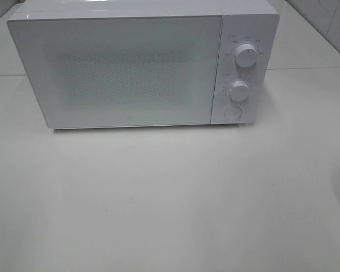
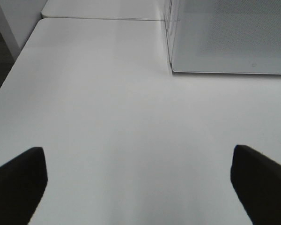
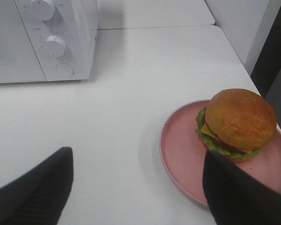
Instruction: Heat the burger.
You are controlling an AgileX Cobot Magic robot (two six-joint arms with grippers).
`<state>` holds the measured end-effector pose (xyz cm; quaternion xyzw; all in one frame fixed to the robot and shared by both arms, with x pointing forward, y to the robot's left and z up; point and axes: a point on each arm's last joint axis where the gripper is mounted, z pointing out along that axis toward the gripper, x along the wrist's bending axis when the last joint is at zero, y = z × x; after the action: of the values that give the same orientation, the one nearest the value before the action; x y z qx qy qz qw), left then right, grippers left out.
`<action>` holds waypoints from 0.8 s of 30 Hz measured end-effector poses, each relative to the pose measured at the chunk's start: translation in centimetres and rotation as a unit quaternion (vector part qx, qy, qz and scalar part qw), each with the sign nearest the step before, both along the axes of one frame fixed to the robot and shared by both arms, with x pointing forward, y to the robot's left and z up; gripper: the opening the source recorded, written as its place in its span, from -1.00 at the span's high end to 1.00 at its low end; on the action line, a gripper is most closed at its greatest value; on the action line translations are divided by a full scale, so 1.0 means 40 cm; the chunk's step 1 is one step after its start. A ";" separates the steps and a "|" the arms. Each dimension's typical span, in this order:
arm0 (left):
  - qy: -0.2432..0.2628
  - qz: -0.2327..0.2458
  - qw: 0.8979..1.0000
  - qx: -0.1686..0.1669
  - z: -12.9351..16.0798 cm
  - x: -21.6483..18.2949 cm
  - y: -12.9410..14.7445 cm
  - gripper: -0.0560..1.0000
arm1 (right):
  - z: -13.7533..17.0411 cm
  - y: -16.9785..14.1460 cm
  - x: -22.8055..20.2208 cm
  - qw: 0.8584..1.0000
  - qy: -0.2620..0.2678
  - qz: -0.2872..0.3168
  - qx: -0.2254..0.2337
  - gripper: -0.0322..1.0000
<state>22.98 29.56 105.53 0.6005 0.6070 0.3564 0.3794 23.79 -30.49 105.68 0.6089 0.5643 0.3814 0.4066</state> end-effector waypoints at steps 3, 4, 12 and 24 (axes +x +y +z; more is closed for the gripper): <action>0.000 0.006 1.000 -0.001 0.000 0.000 0.002 -0.97 | 0.000 0.000 0.000 1.000 0.000 0.000 0.000 -0.53; 0.000 0.006 1.000 -0.001 0.000 0.000 0.002 -0.97 | 0.000 0.000 0.000 1.000 0.000 0.000 0.000 -0.53; 0.000 0.008 1.000 -0.003 0.000 0.000 0.002 -0.97 | 0.000 0.000 0.000 1.000 0.000 0.000 0.000 -0.53; 0.000 0.010 1.000 -0.006 0.000 0.000 0.003 -0.97 | 0.000 0.000 0.000 1.000 0.000 0.000 0.000 -0.53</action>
<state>22.98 29.67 105.53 0.5923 0.6152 0.3563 0.3790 23.79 -30.49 105.68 0.6089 0.5643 0.3814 0.4066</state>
